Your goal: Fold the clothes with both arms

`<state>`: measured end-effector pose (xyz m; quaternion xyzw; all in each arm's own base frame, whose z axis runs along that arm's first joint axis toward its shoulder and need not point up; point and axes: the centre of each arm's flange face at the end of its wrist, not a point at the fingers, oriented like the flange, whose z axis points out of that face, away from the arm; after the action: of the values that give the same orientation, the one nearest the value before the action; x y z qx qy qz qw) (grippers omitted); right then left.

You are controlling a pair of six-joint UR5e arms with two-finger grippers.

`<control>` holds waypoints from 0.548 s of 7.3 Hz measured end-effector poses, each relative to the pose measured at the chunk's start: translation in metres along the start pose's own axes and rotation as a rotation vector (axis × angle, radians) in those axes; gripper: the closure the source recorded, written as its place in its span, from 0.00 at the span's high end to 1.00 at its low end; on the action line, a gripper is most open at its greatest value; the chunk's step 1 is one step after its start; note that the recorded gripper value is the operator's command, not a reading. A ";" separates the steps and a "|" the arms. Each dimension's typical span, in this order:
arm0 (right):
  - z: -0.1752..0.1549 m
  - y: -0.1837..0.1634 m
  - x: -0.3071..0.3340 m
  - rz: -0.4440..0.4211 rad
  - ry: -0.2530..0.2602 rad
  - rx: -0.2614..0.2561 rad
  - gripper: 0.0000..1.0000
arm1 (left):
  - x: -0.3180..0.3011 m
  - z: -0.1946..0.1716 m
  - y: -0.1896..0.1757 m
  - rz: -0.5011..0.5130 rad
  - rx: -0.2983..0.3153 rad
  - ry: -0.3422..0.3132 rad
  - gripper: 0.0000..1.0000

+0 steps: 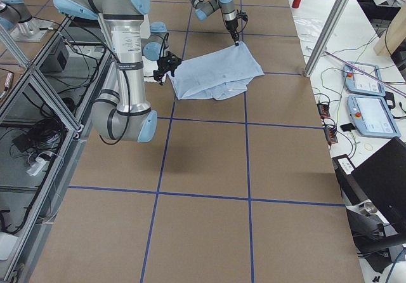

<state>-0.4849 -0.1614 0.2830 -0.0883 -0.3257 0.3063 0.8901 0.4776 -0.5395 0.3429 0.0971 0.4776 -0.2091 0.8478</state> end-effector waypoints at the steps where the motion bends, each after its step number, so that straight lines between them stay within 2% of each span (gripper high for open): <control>1: -0.002 -0.006 -0.004 0.010 -0.007 0.006 1.00 | 0.014 0.022 -0.041 0.002 0.047 0.016 0.00; 2: -0.003 -0.013 -0.010 0.024 -0.017 0.016 1.00 | 0.029 0.045 -0.075 0.005 0.091 0.028 0.00; 3: -0.004 -0.021 -0.019 0.038 -0.031 0.031 1.00 | 0.045 0.058 -0.097 0.012 0.124 0.031 0.43; 4: -0.003 -0.025 -0.033 0.049 -0.051 0.059 1.00 | 0.056 0.061 -0.109 0.018 0.140 0.034 0.58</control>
<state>-0.4906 -0.2010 0.2728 -0.0622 -0.3369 0.3394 0.8761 0.5015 -0.6736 0.3314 0.1640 0.4752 -0.2325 0.8326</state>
